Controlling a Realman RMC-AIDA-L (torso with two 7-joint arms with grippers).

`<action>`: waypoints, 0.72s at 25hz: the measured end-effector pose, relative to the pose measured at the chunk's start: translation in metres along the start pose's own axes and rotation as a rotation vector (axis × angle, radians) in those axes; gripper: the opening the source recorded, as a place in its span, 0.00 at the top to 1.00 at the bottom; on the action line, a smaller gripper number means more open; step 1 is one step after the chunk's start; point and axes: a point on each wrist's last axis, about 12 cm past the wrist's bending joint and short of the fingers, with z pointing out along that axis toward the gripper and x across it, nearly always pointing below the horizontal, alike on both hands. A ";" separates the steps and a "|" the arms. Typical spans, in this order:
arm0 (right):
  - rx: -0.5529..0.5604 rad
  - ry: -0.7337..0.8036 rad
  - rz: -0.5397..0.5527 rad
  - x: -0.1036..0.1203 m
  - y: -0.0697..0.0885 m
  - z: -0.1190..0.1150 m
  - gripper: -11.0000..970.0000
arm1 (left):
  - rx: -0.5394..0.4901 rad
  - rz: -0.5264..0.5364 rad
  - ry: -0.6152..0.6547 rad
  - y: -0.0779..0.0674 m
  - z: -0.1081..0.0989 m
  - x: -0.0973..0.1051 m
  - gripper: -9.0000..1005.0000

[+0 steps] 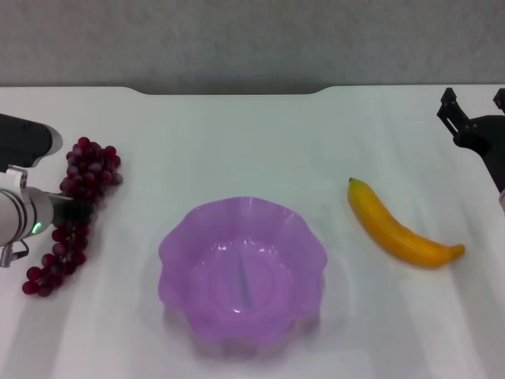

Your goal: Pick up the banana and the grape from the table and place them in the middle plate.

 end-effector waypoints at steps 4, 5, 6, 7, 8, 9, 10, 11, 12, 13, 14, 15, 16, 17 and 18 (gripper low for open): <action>0.000 0.000 0.000 0.000 0.000 0.000 0.09 | -0.006 -0.010 -0.013 0.001 0.000 -0.001 0.62; 0.001 0.000 0.000 0.000 0.000 0.000 0.09 | -0.007 -0.013 -0.015 0.002 0.000 -0.001 0.62; 0.001 0.000 0.000 0.000 0.000 0.000 0.09 | -0.008 -0.016 -0.017 0.002 0.000 0.000 0.62; 0.001 0.001 -0.001 0.000 0.000 0.000 0.09 | -0.009 -0.016 -0.018 0.002 0.000 0.000 0.62; 0.002 0.001 -0.001 0.000 -0.001 0.000 0.09 | -0.009 -0.016 -0.018 0.002 0.000 0.000 0.62; 0.002 0.001 -0.001 0.000 -0.001 0.000 0.09 | -0.009 -0.016 -0.018 0.002 0.000 0.000 0.62; 0.003 0.002 -0.001 0.000 -0.001 0.000 0.09 | -0.009 -0.016 -0.018 0.002 0.000 0.000 0.62; 0.003 0.001 -0.001 0.000 -0.001 0.000 0.09 | -0.010 -0.016 -0.019 0.002 0.000 0.000 0.62; 0.003 0.001 0.000 0.000 -0.001 0.000 0.09 | -0.010 -0.016 -0.021 0.002 0.000 0.000 0.62; 0.002 0.001 0.000 0.000 -0.001 0.000 0.09 | -0.011 -0.016 -0.023 0.002 0.000 0.000 0.62; 0.002 0.001 0.001 0.000 0.000 0.000 0.09 | -0.012 -0.015 -0.027 0.002 0.000 -0.001 0.62; 0.002 0.000 0.001 0.000 0.000 0.000 0.09 | -0.013 -0.014 -0.030 0.002 0.000 -0.001 0.62; 0.002 0.000 0.001 0.000 0.000 0.000 0.09 | -0.014 -0.013 -0.032 0.003 0.000 -0.001 0.62; 0.002 0.000 0.000 0.000 0.000 0.000 0.09 | -0.015 -0.013 -0.033 0.003 0.000 -0.001 0.62; 0.001 0.000 0.000 0.000 0.000 0.000 0.09 | -0.016 -0.013 -0.036 0.003 0.000 -0.001 0.62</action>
